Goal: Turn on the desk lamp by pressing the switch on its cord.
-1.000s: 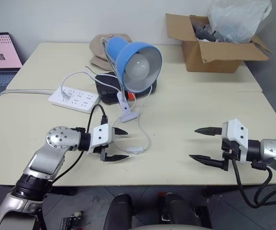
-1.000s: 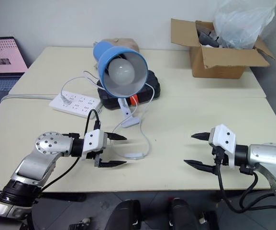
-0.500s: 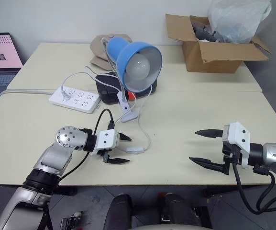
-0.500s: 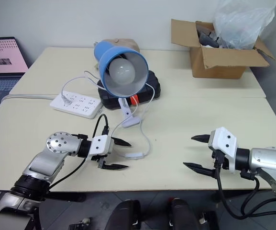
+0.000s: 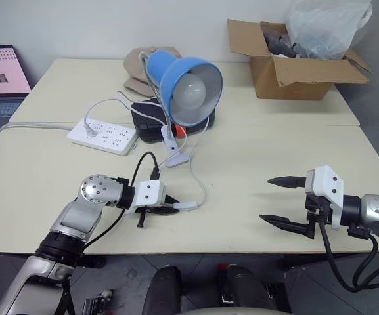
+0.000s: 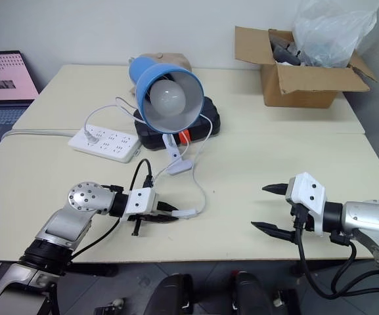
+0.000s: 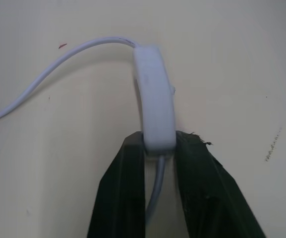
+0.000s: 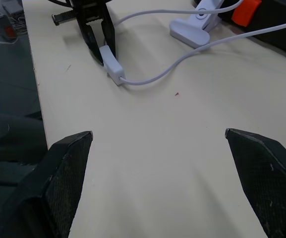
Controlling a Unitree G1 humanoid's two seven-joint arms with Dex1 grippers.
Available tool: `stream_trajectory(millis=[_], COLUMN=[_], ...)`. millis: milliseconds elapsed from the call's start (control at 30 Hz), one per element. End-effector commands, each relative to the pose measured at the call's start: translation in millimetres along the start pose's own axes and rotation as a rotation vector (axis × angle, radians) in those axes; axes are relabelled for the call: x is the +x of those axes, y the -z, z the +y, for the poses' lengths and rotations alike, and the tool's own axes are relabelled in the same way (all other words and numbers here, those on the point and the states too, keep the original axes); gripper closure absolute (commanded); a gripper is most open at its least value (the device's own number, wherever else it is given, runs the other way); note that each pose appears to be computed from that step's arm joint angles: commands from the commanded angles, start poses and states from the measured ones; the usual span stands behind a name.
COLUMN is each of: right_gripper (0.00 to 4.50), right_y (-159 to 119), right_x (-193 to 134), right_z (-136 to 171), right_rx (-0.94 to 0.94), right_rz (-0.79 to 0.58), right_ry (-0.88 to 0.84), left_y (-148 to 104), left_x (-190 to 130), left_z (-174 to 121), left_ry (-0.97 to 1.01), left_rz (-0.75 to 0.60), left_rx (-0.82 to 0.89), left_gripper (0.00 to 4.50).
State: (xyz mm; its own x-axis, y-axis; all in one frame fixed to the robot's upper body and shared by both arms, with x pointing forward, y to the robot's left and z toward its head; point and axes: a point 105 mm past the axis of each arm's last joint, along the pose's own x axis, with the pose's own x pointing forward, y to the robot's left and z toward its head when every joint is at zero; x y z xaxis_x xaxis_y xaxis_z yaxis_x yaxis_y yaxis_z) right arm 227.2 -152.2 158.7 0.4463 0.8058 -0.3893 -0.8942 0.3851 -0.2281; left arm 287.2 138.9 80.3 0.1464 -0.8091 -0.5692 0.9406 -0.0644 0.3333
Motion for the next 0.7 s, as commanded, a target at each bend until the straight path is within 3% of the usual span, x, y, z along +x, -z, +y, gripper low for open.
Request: stream_trajectory(millis=[33, 200, 400, 700], right_gripper=[0.00, 0.00, 0.00, 0.00], right_y=[-11.9, -12.7, -20.7, -39.8], right_x=[-3.9, -4.1, -5.6, 8.1], right_z=[-1.2, -1.8, -8.0, -13.1], right_rx=[-0.051, -0.055, -0.086, -0.081], right_rz=[-0.020, -0.019, -0.053, -0.096], right_ry=[0.013, 0.021, 0.076, 0.108], left_y=[-5.8, -8.4, -46.0, -63.6], left_x=[4.5, 5.7, 9.3, 23.8], left_z=[5.1, 6.9, 26.9, 39.9], left_ry=[-0.015, -0.015, -0.017, 0.057], left_rz=[-0.013, -0.027, -0.127, -0.100], left_rx=[0.042, 0.049, 0.046, -0.041], left_gripper=[4.11, 4.11, 4.11, 4.11])
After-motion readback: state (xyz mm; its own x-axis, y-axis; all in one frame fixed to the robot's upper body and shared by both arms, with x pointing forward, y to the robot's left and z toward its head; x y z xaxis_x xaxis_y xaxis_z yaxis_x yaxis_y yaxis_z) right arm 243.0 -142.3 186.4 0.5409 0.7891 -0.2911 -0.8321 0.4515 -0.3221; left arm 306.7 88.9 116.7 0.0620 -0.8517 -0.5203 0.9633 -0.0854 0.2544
